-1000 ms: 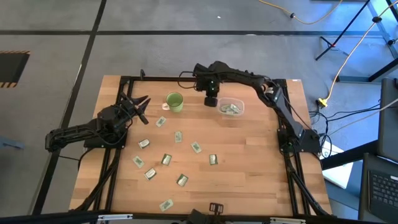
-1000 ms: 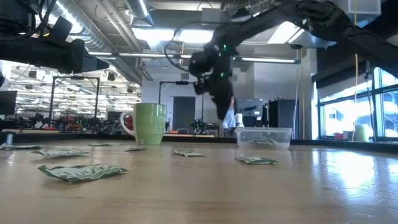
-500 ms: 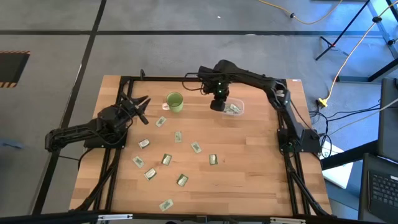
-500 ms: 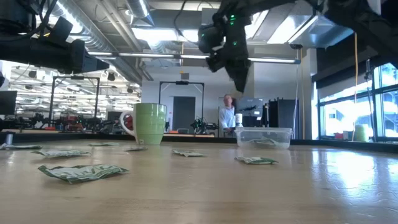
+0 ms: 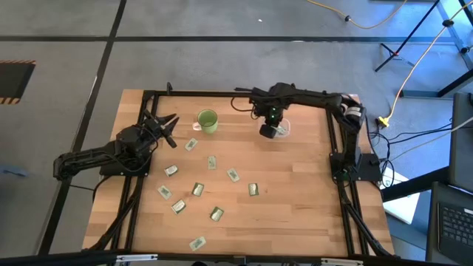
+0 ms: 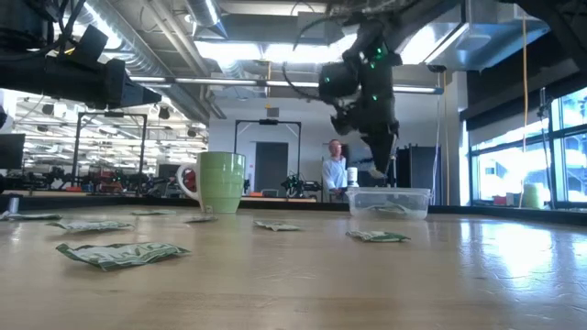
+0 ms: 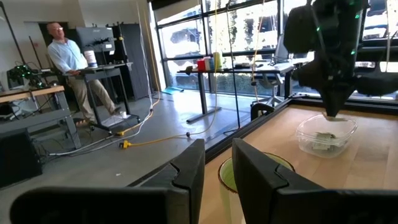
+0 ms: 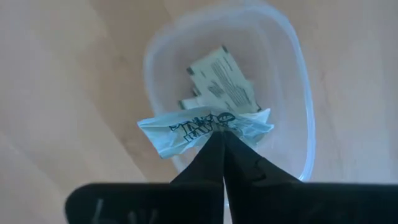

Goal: Pick and place items into bin
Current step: Put the white stevia packet into the transparent bin, then put the green truvia packet into the transparent bin

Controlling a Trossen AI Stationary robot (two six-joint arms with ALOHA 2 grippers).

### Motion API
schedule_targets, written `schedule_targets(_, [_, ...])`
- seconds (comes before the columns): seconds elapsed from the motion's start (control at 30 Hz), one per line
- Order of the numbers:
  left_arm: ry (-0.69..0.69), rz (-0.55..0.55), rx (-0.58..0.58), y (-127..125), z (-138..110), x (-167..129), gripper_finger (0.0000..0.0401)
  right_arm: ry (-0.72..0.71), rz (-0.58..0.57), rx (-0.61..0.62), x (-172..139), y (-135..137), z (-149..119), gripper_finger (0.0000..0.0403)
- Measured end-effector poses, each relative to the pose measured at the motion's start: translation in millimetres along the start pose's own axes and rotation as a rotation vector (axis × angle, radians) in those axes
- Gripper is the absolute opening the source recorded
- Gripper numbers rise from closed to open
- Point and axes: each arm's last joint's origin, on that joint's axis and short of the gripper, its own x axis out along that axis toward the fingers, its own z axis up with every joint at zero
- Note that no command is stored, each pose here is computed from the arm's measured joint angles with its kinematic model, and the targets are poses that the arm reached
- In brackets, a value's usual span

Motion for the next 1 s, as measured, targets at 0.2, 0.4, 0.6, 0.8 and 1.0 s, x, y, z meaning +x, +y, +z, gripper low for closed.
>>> schedule_targets(0.2, [0.000, 0.000, 0.000, 0, 0, 0, 0.0077, 0.022, 0.002, 0.035, 17, -13, -6, 0.0002])
schedule_targets(0.4, [0.000, 0.000, 0.000, 0, 0, 0, 0.0077, 0.040, 0.003, 0.034, 25, -17, -10, 0.0004])
schedule_targets(0.6, [0.000, 0.000, 0.000, 0, 0, 0, 0.0077, 0.043, 0.004, 0.021, 26, -17, -11, 0.0010])
schedule_targets(0.8, [0.000, 0.000, 0.000, 0, 0, 0, 0.0077, 0.033, 0.003, 0.023, 26, -17, -10, 0.0050])
schedule_targets(1.0, [0.000, 0.000, 0.000, 0, 0, 0, 0.0077, 0.025, 0.003, 0.025, 23, -17, -8, 0.0101])
